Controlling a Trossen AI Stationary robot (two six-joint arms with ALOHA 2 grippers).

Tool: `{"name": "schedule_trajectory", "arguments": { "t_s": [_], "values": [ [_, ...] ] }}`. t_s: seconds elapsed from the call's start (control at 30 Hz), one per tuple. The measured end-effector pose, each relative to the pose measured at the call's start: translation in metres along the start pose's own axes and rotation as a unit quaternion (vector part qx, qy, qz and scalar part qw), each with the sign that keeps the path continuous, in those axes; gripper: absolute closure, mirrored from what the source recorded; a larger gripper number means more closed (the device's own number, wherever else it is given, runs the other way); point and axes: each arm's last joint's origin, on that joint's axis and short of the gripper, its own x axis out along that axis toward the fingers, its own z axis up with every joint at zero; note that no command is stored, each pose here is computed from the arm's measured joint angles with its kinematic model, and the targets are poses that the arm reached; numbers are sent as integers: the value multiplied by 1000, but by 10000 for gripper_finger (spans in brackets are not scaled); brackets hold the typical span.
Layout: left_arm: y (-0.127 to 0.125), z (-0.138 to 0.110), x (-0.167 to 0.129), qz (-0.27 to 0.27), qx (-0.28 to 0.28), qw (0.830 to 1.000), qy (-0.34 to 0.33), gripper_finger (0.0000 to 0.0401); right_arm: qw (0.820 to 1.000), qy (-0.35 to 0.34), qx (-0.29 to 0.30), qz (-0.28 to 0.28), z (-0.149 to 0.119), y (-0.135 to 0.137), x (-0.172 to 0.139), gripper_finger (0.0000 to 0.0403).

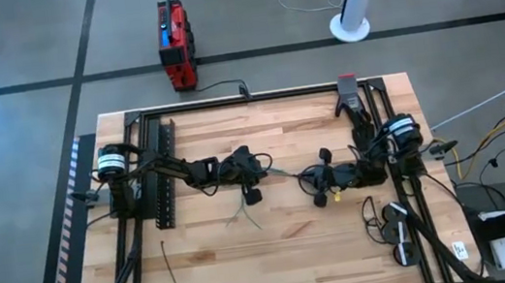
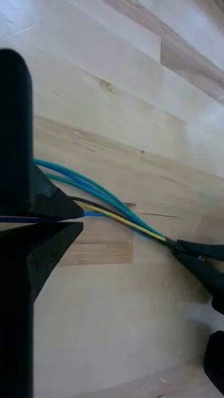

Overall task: Ziptie cables
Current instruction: Wrap the cable wires using a black zip tie

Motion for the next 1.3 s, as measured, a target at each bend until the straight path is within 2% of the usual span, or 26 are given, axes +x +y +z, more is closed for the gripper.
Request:
{"name": "schedule_trajectory", "arguments": {
  "t_s": [0.1, 0.2, 0.33, 0.43, 0.57, 0.7, 0.8, 0.93, 1.03, 1.2, 1.3],
  "values": [
    [0, 0, 0, 1, 1, 1000, 0, 390, 999, 7, -52, -8, 12, -2, -5, 397],
    [0, 0, 0, 1, 5, 1000, 2, 377, 992, 44, -114, -32, 30, -6, -10, 398],
    [0, 0, 0, 2, 5, 1000, 2, 354, 974, 120, -184, -49, 73, -11, -19, 398],
    [0, 0, 0, 2, 5, 1000, 2, 331, 963, 157, -211, -64, 109, -18, -33, 399],
    [0, 0, 0, 3, 2, 1000, 1, 298, 961, 134, -232, -75, 155, -26, -53, 399],
    [0, 0, 0, 3, 2, 1000, 0, 269, 961, 88, -242, -98, 191, -33, -68, 399],
    [0, 0, 0, 3, -4, 1000, 1, 251, 951, 70, -265, -140, 210, -39, -78, 400],
    [-1, 1, -5, 1, -11, 1000, 12, 229, 929, 71, -293, -216, 231, -46, -87, 400],
    [-2, 5, -18, -1, -21, 999, 46, 220, 924, 61, -287, -244, 246, -49, -93, 400],
    [-7, 9, -58, -1, -70, 988, 135, 223, 923, 50, -291, -247, 259, -51, -98, 400],
    [-18, 10, -85, -30, -96, 978, 183, 232, 923, 46, -291, -248, 263, -52, -100, 400]
  ]
}}
